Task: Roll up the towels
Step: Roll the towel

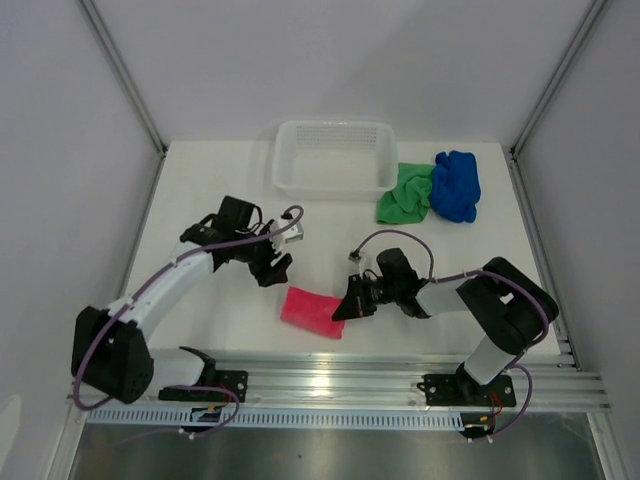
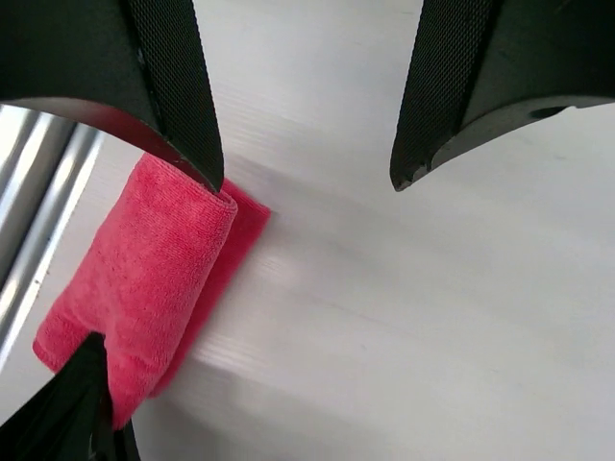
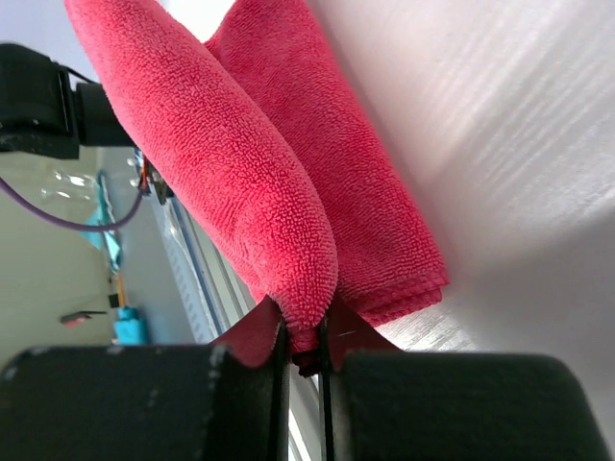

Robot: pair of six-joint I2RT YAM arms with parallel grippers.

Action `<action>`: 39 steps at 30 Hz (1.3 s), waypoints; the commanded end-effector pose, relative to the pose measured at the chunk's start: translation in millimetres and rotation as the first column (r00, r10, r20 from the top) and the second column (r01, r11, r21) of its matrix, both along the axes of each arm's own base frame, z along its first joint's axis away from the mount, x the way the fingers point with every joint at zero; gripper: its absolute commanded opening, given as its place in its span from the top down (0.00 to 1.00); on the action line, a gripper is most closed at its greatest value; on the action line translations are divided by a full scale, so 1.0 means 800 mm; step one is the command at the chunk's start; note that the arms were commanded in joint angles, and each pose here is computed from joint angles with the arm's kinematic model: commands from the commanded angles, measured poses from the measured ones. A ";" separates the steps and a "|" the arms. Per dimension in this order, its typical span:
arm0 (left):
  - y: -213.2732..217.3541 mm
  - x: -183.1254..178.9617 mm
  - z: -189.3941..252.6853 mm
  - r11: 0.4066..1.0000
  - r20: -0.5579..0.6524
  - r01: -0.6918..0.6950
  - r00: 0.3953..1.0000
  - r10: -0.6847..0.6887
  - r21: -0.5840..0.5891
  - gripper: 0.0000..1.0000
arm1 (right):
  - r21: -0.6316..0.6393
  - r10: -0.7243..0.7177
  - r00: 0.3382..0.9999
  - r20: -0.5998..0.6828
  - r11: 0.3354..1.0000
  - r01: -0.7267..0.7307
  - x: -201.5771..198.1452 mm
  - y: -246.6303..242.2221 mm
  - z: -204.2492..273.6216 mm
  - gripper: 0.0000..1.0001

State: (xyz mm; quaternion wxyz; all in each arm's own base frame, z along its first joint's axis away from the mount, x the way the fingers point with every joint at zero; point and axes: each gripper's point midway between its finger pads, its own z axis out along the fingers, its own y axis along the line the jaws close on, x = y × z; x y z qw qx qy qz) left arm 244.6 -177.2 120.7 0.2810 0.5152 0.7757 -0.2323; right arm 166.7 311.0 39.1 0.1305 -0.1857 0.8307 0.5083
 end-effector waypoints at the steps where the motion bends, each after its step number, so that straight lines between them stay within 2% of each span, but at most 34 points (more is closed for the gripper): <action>1: -0.008 0.022 0.063 0.995 0.258 -0.031 0.965 0.055 -0.095 0.27 | 0.010 -0.056 0.998 -0.038 0.998 0.056 0.018 0.003 -0.001 1.00; 4: -0.025 -0.002 0.060 0.996 0.395 0.087 0.916 -0.066 -0.036 0.23 | 0.000 -0.076 0.995 -0.063 0.997 0.076 0.022 0.001 -0.006 0.99; 6: -0.045 -0.028 0.032 0.980 0.414 0.194 0.889 -0.198 0.052 0.23 | -0.016 -0.079 0.994 -0.081 0.997 0.078 0.023 0.002 -0.009 0.97; 8: -0.050 -0.038 0.009 0.966 0.410 0.228 0.874 -0.260 0.125 0.23 | -0.025 -0.077 0.993 -0.088 0.997 0.075 0.024 0.003 -0.012 0.96; 9: -0.059 -0.055 -0.006 0.940 0.411 0.300 0.845 -0.342 0.164 0.22 | -0.028 -0.079 0.993 -0.087 0.997 0.076 0.026 0.003 -0.012 0.95; 15: -0.086 -0.076 -0.043 0.863 0.467 0.415 0.725 -0.506 0.289 0.19 | -0.042 -0.087 0.991 -0.098 0.996 0.083 0.026 0.002 -0.017 0.93; 19: -0.091 -0.085 -0.064 0.824 0.471 0.453 0.676 -0.567 0.340 0.19 | -0.037 -0.083 0.992 -0.100 0.996 0.079 0.028 0.005 -0.015 0.92; 25: -0.082 -0.098 -0.103 0.777 0.334 0.495 0.711 -0.619 0.388 0.20 | -0.038 -0.078 0.993 -0.094 0.996 0.075 0.030 0.006 -0.012 0.89; 28: -0.080 -0.098 -0.115 0.767 0.282 0.497 0.730 -0.622 0.405 0.22 | -0.037 -0.084 0.993 -0.082 0.996 0.081 0.033 0.005 -0.006 0.79; 29: -0.079 -0.098 -0.123 0.763 0.260 0.500 0.738 -0.623 0.409 0.22 | -0.035 -0.085 0.993 -0.076 0.996 0.083 0.034 0.006 -0.002 0.71; 32: -0.079 -0.102 -0.130 0.757 0.217 0.516 0.749 -0.625 0.401 0.22 | -0.047 -0.095 0.994 -0.051 0.995 0.093 0.036 0.003 0.010 0.59; 35: -0.076 -0.108 -0.133 0.749 0.168 0.537 0.758 -0.630 0.389 0.22 | -0.063 -0.116 0.993 0.009 0.991 0.116 0.040 -0.006 0.029 0.50; 39: -0.074 -0.111 -0.135 0.741 0.102 0.563 0.767 -0.634 0.365 0.23 | -0.123 -0.132 0.989 0.066 0.983 0.139 0.041 -0.023 0.048 0.46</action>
